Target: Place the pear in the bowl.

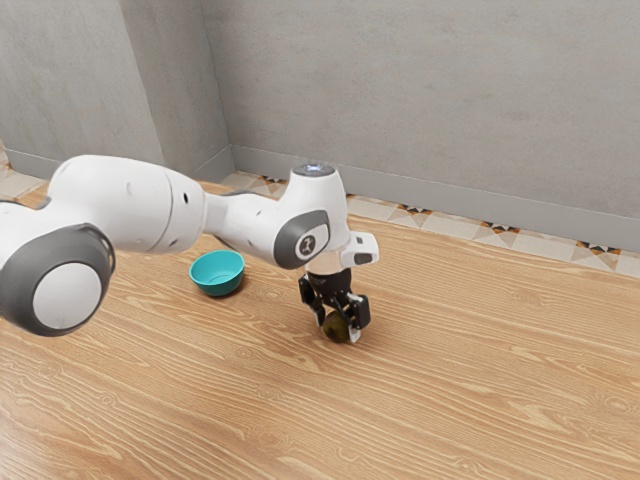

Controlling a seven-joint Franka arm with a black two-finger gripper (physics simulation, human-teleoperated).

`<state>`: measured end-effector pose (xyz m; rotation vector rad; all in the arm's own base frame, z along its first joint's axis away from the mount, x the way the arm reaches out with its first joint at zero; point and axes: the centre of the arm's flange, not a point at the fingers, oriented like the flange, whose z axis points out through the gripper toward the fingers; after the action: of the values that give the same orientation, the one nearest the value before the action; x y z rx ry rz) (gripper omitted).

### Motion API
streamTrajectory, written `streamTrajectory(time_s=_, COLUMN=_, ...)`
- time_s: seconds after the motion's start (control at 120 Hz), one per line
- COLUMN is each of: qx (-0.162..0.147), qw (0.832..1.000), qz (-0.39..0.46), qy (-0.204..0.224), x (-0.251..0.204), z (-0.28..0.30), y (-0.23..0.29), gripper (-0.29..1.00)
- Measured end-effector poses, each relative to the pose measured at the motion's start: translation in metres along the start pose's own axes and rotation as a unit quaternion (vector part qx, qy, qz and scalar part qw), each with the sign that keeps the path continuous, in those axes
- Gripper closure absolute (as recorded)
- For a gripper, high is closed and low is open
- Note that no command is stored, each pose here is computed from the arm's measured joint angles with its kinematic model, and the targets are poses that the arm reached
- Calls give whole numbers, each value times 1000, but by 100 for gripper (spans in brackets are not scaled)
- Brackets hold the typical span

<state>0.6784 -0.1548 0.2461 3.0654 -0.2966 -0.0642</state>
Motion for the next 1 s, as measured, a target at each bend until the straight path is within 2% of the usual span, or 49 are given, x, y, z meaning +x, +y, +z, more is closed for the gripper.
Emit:
streamTrajectory(time_s=0.242, qx=-1, qw=1000, qz=0, qy=4, x=3, z=-4, y=2, gripper=24)
streamTrajectory(time_s=0.467, qx=-5, qw=1000, qz=-6, qy=3, x=2, z=-15, y=-2, gripper=29)
streamTrajectory(time_s=0.7, qx=0, qw=1000, qz=-16, qy=15, x=-3, z=-64, y=-16, gripper=31)
streamTrajectory(time_s=0.883, qx=10, qw=999, qz=-41, qy=34, x=-15, z=-128, y=-58, gripper=33)
streamTrajectory(time_s=1.0, qx=18, qw=997, qz=-66, qy=30, x=-21, z=-145, y=-100, gripper=32)
